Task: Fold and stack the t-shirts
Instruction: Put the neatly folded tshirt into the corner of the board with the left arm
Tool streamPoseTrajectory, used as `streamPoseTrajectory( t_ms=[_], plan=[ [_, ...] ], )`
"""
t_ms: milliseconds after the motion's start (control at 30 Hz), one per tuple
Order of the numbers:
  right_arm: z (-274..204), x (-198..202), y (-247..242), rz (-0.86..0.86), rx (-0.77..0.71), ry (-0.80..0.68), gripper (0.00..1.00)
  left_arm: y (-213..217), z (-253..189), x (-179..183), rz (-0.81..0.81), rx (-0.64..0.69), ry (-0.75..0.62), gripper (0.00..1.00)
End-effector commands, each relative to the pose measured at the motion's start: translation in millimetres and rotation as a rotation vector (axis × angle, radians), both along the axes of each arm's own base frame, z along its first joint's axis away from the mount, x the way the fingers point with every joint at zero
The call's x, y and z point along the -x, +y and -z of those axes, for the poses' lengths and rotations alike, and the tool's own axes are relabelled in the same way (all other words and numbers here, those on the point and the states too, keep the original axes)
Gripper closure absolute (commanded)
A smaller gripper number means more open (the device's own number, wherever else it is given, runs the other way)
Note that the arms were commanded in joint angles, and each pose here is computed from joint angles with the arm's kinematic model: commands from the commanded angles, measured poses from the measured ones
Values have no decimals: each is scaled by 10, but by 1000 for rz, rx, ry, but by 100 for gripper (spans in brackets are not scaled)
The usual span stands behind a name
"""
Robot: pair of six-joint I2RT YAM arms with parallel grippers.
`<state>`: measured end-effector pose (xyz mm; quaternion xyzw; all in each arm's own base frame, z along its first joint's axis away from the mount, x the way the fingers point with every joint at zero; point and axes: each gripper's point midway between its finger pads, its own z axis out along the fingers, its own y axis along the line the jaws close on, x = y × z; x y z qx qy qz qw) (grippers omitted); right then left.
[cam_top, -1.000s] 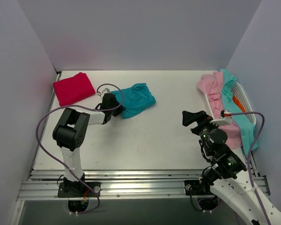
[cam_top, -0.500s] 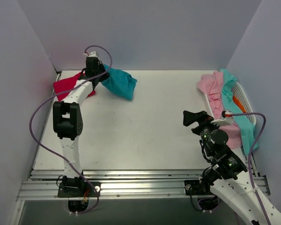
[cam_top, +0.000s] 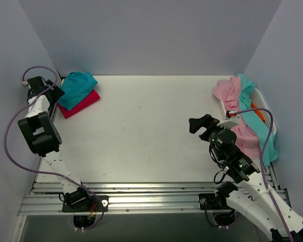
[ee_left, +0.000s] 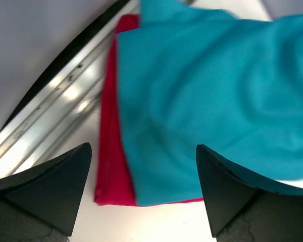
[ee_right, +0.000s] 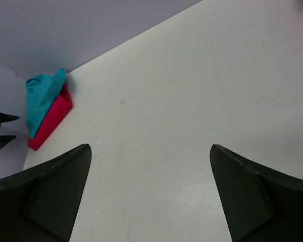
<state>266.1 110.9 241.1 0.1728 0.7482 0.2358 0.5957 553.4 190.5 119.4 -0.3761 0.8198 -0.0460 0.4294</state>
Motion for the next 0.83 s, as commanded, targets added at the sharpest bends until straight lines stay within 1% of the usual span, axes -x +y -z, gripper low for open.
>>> streamPoseTrajectory(
  t_ms=[0, 67, 133, 200, 233, 267, 333, 367, 400, 467, 500, 533, 567, 600, 633, 667, 700, 733, 767, 800],
  plan=[
    [-295, -25, 95, -42, -19, -64, 0, 31, 2, 121, -94, 118, -22, 6],
    [-367, -2, 87, -42, -35, -76, 0, 24, 101, 132, -106, 151, 12, 6],
    [-377, 34, 57, -35, -39, -74, 0, -20, 100, 110, -94, 164, 1, 6],
    [-390, 94, 6, -25, -47, -76, 0, -76, -70, 108, -88, 160, -40, 6],
    [-399, 114, -20, -19, -48, -78, 0, -100, -195, 59, -76, 145, -89, 6],
    [-435, 143, -65, -5, -54, -89, 0, -199, -324, 96, -60, 135, -118, 6],
    [-399, 187, -116, 7, -41, -70, 0, -316, -573, 64, -26, 106, -197, 6],
    [-417, 206, -137, 12, -40, -75, 0, -420, -598, 111, -7, 102, -205, 6],
    [-438, 215, -189, 34, -31, -74, 0, -617, -893, 130, 34, 68, -259, 6],
    [-463, 205, -224, 48, -8, -75, 0, -841, -1178, 178, 75, 23, -326, 6],
    [-527, 207, -228, 47, -1, -77, 0, -1148, -1399, 285, 137, -15, -362, 6],
    [-531, 197, -204, 35, 11, -70, 0, -1241, -1471, 366, 135, -51, -359, 6],
    [-513, 169, -163, 21, 25, -53, 0, -1339, -1729, 518, 143, -102, -390, 6],
    [-522, 169, -112, -7, 28, -49, 0, -1580, -1708, 615, 184, -111, -370, 6],
    [-543, 164, -84, -22, 36, -51, 0, -1652, -1666, 734, 185, -127, -337, 6],
    [-570, 153, -48, -37, 30, -63, 0, -1734, -1847, 906, 196, -146, -370, 6],
    [-590, 162, 2, -68, 30, -80, 0, -1805, -1647, 1055, 207, -145, -327, 6],
    [-560, 189, 94, -126, 41, -83, 0, -1976, -1611, 1158, 231, -155, -329, 6],
    [-552, 195, 103, -131, 39, -80, 0, -2025, -1769, 1349, 231, -165, -383, 6],
    [-565, 204, 113, -137, 34, -91, 0, -2054, -1516, 1489, 234, -164, -351, 6]
  ],
)
